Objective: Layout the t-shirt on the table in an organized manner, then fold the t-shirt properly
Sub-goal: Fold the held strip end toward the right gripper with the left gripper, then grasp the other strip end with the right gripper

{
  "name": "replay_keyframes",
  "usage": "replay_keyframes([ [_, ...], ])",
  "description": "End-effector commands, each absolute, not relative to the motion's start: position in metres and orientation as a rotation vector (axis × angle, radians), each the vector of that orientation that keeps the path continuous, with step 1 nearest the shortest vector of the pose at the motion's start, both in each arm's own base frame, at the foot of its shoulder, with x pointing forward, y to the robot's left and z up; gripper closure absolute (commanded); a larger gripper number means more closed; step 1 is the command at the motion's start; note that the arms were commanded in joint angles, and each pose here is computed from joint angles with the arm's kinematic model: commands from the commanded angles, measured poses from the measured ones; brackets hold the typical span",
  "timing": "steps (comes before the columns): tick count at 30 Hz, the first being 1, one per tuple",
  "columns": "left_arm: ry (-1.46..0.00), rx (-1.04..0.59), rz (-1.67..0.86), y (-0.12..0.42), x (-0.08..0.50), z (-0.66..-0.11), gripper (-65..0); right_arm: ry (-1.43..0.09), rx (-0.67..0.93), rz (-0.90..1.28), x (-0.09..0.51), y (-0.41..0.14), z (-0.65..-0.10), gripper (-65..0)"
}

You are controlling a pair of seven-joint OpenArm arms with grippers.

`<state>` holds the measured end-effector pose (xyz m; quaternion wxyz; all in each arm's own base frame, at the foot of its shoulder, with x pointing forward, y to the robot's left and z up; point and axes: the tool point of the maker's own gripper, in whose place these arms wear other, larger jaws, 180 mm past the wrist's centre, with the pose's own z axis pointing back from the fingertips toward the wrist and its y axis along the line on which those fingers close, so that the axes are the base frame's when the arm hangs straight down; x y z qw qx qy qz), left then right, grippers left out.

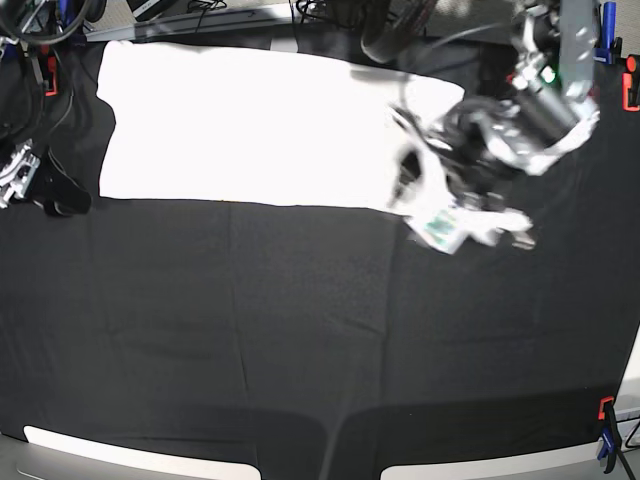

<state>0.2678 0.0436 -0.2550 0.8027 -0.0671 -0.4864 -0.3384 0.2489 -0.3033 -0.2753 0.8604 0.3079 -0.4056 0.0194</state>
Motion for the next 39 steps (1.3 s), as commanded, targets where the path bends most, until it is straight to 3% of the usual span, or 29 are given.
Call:
replay_keyframes([
  [1,-1.096,-0.094,-0.714,0.053,0.275,-0.241,-26.9,-0.903,0.631,0.056,0.252,-0.311,-0.259,-34.3],
  [4,-1.096,-0.053,-0.608,0.074,0.280,-0.238,-26.9,-0.910,0.599,0.004,0.238,-0.327,-0.260,-34.3],
  [7,-1.084,-0.170,-0.582,0.061,0.274,-0.238,-26.9,-0.909,0.534,-0.060,0.218,-0.351,-0.261,-34.3],
  [14,-1.096,-0.254,-0.554,0.046,0.272,-0.234,-26.9,-0.705,0.333,-0.178,0.170,-0.394,-0.306,-34.3],
  [25,-1.095,-0.283,-0.550,0.041,0.270,-0.233,-26.9,-0.462,0.563,-0.222,0.149,-0.336,-0.385,-34.3],
  [39,-1.095,-0.283,-0.550,0.041,0.270,-0.233,-26.9,-0.425,0.726,-0.212,0.149,-0.275,-0.409,-34.3],
])
